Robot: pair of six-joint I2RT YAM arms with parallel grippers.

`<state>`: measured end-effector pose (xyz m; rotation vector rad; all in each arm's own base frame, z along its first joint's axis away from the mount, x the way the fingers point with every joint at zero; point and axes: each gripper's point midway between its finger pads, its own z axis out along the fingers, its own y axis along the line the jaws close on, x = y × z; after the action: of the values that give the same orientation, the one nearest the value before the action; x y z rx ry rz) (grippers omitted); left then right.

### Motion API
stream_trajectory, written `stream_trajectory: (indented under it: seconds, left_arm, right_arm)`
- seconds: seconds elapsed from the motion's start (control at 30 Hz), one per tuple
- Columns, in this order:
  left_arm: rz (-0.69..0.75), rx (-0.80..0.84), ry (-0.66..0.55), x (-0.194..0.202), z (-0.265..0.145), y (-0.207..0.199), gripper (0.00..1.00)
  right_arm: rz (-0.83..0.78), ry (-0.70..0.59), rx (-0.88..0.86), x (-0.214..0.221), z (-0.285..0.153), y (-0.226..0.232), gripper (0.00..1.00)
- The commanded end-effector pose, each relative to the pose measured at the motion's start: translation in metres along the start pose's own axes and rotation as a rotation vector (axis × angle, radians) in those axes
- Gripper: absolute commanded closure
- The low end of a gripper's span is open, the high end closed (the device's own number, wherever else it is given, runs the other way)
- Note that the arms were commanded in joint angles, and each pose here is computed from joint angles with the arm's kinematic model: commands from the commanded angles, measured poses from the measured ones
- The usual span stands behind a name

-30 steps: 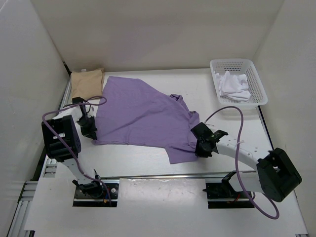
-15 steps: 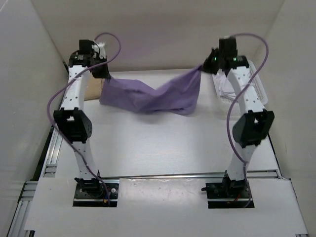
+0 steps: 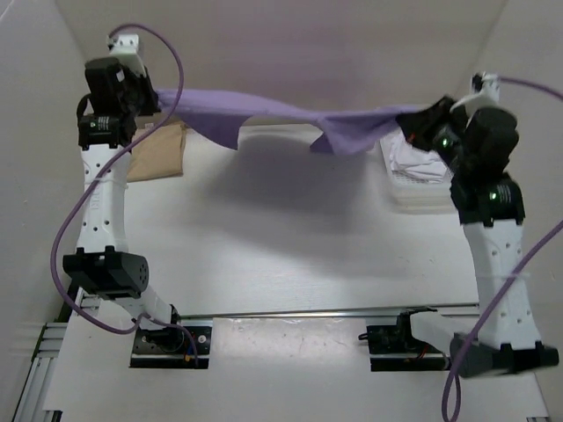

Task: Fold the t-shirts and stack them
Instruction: Flatten out the tshirt

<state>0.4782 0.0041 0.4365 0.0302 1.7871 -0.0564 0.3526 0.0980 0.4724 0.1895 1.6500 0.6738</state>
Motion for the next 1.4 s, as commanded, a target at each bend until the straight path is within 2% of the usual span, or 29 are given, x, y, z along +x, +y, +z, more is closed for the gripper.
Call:
stream_trajectory:
  seconds: [0.0, 0.03, 0.07, 0.1, 0.13, 0.17, 0.2, 0.23, 0.3, 0.4, 0.53, 0.67, 0.83, 0.87, 0.97, 1.2, 1.37]
  left_arm:
    - [-0.02, 0.004, 0.192, 0.076, -0.013, -0.001, 0.9]
    - [-0.023, 0.005, 0.225, 0.092, -0.018, -0.002, 0.9]
    - [-0.034, 0.005, 0.33, 0.137, -0.023, -0.002, 0.9]
    - [-0.034, -0.004, 0.339, 0.145, -0.036, -0.002, 0.9]
    - [-0.035, -0.015, 0.377, 0.164, -0.042, -0.001, 0.9]
    - [-0.037, -0.026, 0.421, 0.183, -0.05, 0.0, 0.9]
    - [-0.042, -0.042, 0.522, 0.226, -0.059, 0.002, 0.9]
    - [-0.037, -0.04, 0.577, 0.246, -0.072, -0.002, 0.9]
    - [-0.03, -0.051, 0.752, 0.311, -0.095, -0.004, 0.9]
    - [-0.033, -0.043, 0.941, 0.377, -0.128, -0.009, 0.9]
    - [-0.105, -0.034, 1.07, 0.424, -0.156, -0.007, 0.9]
    - [-0.138, -0.065, 1.097, 0.437, -0.169, 0.0, 0.9]
    - [-0.174, -0.098, 1.043, 0.423, -0.167, 0.011, 0.9]
    - [-0.168, -0.099, 1.004, 0.409, -0.158, 0.013, 0.9]
    - [-0.18, -0.075, 0.986, 0.391, -0.135, 0.014, 0.9]
    - [-0.251, -0.017, 1.079, 0.394, -0.087, 0.016, 0.9]
    - [-0.278, 0.015, 1.06, 0.384, -0.053, 0.02, 0.9]
  right_arm:
    - [-0.045, 0.093, 0.108, 0.063, -0.024, -0.038, 1.0]
    - [-0.025, 0.17, 0.192, 0.107, -0.03, -0.069, 1.0]
    - [-0.018, 0.163, 0.18, 0.118, -0.05, -0.066, 1.0]
    - [0.022, 0.201, 0.195, 0.14, -0.06, -0.072, 1.0]
    - [0.055, 0.316, 0.254, 0.191, -0.072, -0.095, 1.0]
    - [0.077, 0.348, 0.245, 0.21, -0.087, -0.094, 1.0]
    - [0.134, 0.405, 0.251, 0.235, -0.096, -0.096, 1.0]
    - [0.161, 0.513, 0.291, 0.279, -0.109, -0.113, 1.0]
    - [0.213, 0.596, 0.302, 0.314, -0.127, -0.113, 1.0]
    - [0.236, 0.698, 0.389, 0.354, -0.151, -0.125, 1.0]
    - [0.237, 0.772, 0.415, 0.385, -0.165, -0.126, 1.0]
    - [0.22, 0.791, 0.471, 0.394, -0.166, -0.134, 1.0]
    - [0.205, 0.651, 0.478, 0.361, -0.139, -0.132, 1.0]
    - [0.179, 0.642, 0.47, 0.356, -0.134, -0.133, 1.0]
    - [0.14, 0.632, 0.492, 0.338, -0.111, -0.141, 1.0]
    - [0.105, 0.697, 0.532, 0.332, -0.054, -0.171, 1.0]
    - [0.1, 0.718, 0.525, 0.324, -0.022, -0.176, 1.0]
